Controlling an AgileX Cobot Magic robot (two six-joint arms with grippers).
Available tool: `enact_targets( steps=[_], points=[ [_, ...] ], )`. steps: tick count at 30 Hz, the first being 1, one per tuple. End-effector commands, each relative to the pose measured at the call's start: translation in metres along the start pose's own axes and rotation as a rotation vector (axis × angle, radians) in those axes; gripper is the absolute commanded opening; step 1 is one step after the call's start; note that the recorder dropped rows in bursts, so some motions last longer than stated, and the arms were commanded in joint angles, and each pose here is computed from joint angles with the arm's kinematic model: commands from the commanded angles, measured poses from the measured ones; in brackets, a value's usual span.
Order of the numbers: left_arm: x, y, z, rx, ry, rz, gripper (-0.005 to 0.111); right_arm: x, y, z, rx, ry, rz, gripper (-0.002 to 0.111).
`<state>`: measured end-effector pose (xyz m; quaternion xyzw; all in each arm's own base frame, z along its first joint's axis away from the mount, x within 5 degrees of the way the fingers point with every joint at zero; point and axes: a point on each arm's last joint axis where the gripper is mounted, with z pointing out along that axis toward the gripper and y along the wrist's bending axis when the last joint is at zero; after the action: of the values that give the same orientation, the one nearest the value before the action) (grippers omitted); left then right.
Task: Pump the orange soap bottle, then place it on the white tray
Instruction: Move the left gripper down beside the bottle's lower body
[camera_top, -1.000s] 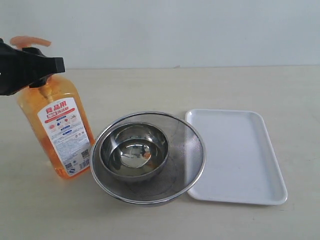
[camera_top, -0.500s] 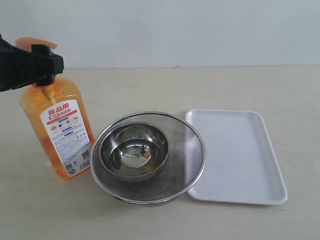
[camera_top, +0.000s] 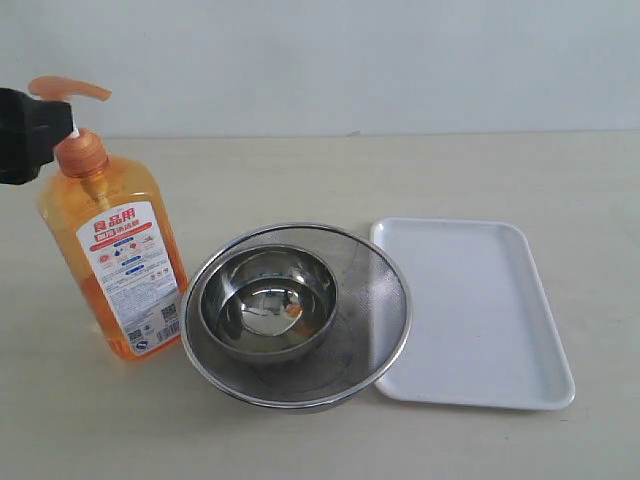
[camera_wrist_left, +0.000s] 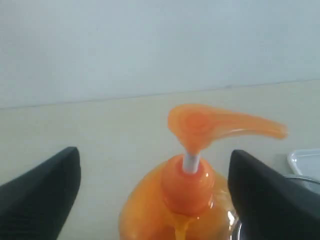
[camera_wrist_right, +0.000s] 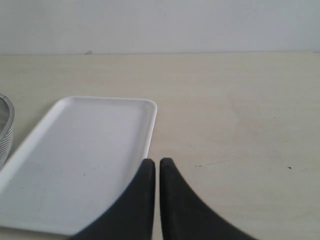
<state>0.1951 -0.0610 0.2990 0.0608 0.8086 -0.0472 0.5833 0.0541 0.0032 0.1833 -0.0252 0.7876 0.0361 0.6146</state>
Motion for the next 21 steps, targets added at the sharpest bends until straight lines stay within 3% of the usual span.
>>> enact_targets(
  steps=[1, 13, 21],
  points=[
    [0.014, 0.001, -0.019, 0.051, -0.021, 0.013, 0.075, -0.001, 0.000, 0.000, 0.005, -0.014, 0.001, 0.000],
    [0.076, -0.008, -0.026, 0.218, 0.111, 0.127, 0.075, -0.001, 0.000, 0.000, 0.005, -0.014, 0.001, 0.000],
    [0.087, -0.007, -0.026, 0.218, 0.144, 0.127, 0.075, -0.001, 0.000, 0.000, 0.005, -0.013, 0.001, 0.000]
  ],
)
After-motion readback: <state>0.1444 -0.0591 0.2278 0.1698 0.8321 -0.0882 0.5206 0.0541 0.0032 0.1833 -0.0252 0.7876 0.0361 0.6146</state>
